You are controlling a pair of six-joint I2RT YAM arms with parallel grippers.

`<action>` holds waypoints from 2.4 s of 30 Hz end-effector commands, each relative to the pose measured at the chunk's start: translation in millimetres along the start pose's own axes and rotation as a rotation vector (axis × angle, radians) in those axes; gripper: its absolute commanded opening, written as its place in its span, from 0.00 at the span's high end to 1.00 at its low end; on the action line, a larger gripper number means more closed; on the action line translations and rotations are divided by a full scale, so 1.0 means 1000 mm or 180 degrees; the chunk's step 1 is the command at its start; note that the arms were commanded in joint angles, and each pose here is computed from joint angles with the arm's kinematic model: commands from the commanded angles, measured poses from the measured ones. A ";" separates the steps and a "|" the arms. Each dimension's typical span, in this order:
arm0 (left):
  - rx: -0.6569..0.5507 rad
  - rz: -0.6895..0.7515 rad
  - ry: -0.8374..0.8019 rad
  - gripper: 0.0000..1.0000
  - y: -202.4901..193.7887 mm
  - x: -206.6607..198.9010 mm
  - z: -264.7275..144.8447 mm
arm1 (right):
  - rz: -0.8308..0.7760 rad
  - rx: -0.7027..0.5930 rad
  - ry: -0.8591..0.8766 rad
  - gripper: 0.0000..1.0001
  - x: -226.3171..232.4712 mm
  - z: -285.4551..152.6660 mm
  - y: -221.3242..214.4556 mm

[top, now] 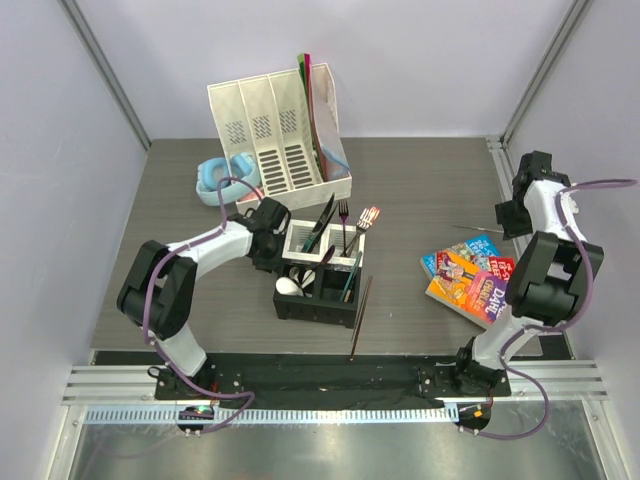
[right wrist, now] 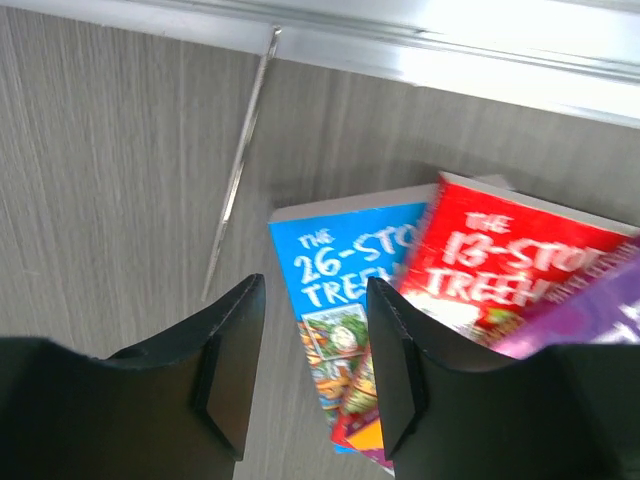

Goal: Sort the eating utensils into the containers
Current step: Pick up the chopstick from the center of the board.

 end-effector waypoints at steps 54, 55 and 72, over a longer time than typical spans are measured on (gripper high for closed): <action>-0.0142 0.0025 0.0080 0.74 0.010 0.003 0.002 | 0.0363 0.1649 0.0513 0.76 0.075 0.109 -0.080; -0.0147 0.0020 0.0079 0.74 0.011 0.003 0.002 | 0.0354 0.1692 0.0499 0.83 0.072 0.109 -0.084; -0.0150 0.0011 0.0074 0.74 0.009 0.005 0.000 | 0.0361 0.1853 0.0524 0.50 0.069 0.106 -0.091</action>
Point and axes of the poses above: each gripper's point midway between its finger pads, its own z axis out along the fingers, its own x axis along the line the jaws close on, y = z × x, the point moved 1 cm from there along -z, back along the fingers, and after that the axes turned 10 degrees about -z, right-handed, at the moved point
